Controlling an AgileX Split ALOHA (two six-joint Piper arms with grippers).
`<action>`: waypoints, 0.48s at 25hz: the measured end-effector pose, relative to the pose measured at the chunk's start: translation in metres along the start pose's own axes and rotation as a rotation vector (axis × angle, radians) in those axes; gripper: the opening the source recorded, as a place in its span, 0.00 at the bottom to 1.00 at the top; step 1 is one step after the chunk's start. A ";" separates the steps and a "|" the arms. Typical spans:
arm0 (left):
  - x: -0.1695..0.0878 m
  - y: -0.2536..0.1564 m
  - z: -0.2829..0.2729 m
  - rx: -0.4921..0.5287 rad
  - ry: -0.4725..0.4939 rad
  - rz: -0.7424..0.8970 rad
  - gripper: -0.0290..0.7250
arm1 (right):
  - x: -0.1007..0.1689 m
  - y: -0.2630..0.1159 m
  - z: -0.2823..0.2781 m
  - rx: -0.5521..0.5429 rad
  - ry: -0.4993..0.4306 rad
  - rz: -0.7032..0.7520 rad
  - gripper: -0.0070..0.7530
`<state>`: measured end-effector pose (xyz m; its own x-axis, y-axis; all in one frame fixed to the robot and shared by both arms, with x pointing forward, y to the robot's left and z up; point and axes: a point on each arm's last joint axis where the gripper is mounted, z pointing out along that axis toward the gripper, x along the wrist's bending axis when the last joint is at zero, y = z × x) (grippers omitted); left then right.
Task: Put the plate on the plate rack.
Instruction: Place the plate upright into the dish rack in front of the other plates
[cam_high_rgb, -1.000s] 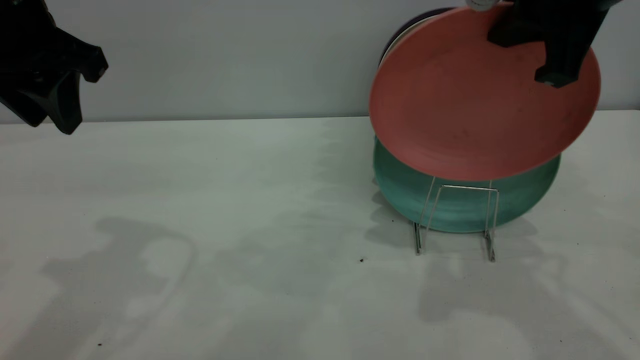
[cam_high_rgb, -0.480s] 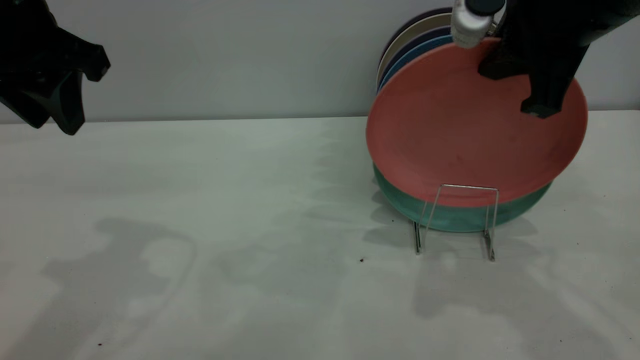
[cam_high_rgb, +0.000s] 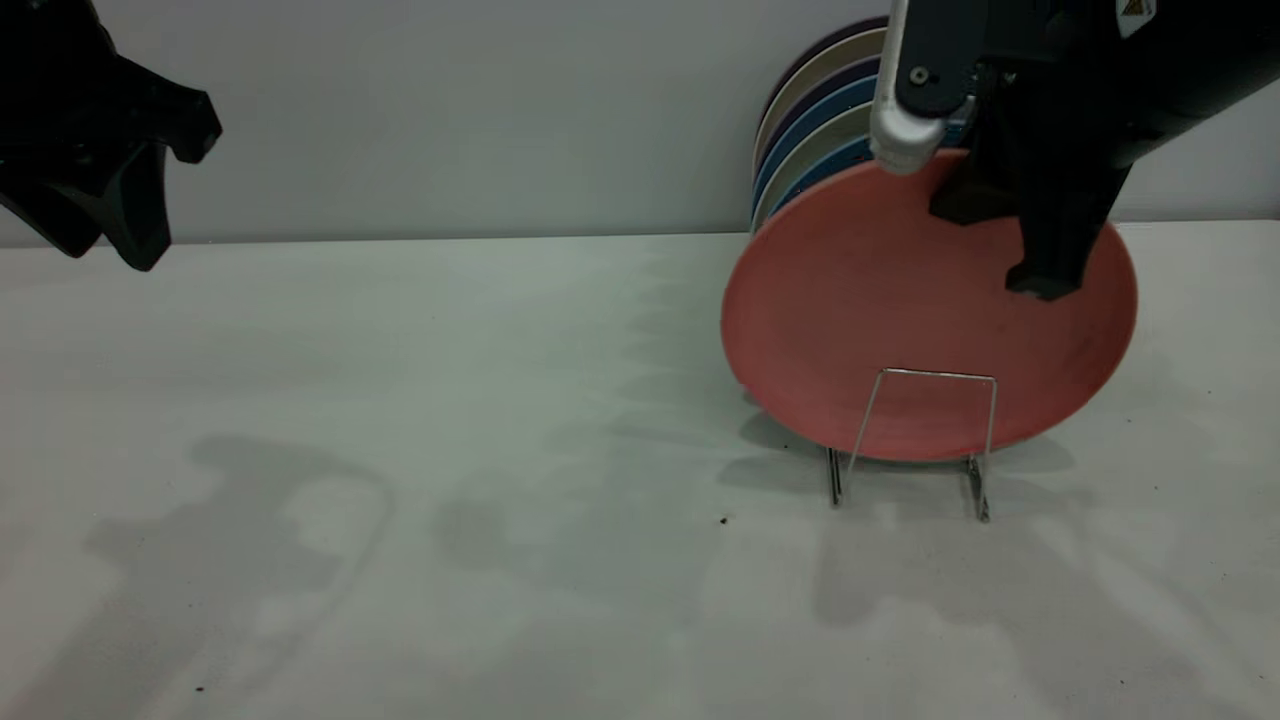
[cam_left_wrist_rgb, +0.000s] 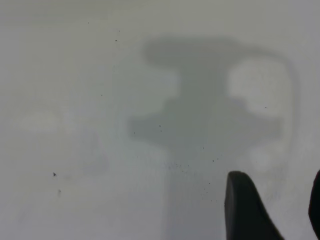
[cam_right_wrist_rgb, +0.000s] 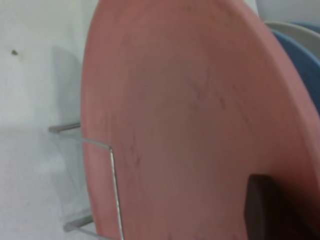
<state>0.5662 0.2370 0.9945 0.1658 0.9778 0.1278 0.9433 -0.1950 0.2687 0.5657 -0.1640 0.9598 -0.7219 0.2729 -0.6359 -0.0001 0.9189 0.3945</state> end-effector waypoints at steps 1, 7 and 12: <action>0.000 0.000 0.000 0.000 0.000 0.000 0.51 | 0.001 0.000 0.002 -0.002 0.000 0.001 0.11; 0.000 0.000 0.000 0.000 0.000 0.000 0.51 | 0.005 -0.004 0.009 0.012 0.022 0.010 0.19; 0.000 0.000 0.000 0.000 0.000 0.000 0.51 | 0.005 -0.004 0.009 0.011 0.021 0.023 0.40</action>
<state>0.5662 0.2370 0.9945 0.1658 0.9778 0.1278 0.9433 -0.1950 0.2687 0.5678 -0.1633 0.9492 -0.7358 0.2883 -0.6127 0.0247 0.9157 0.4012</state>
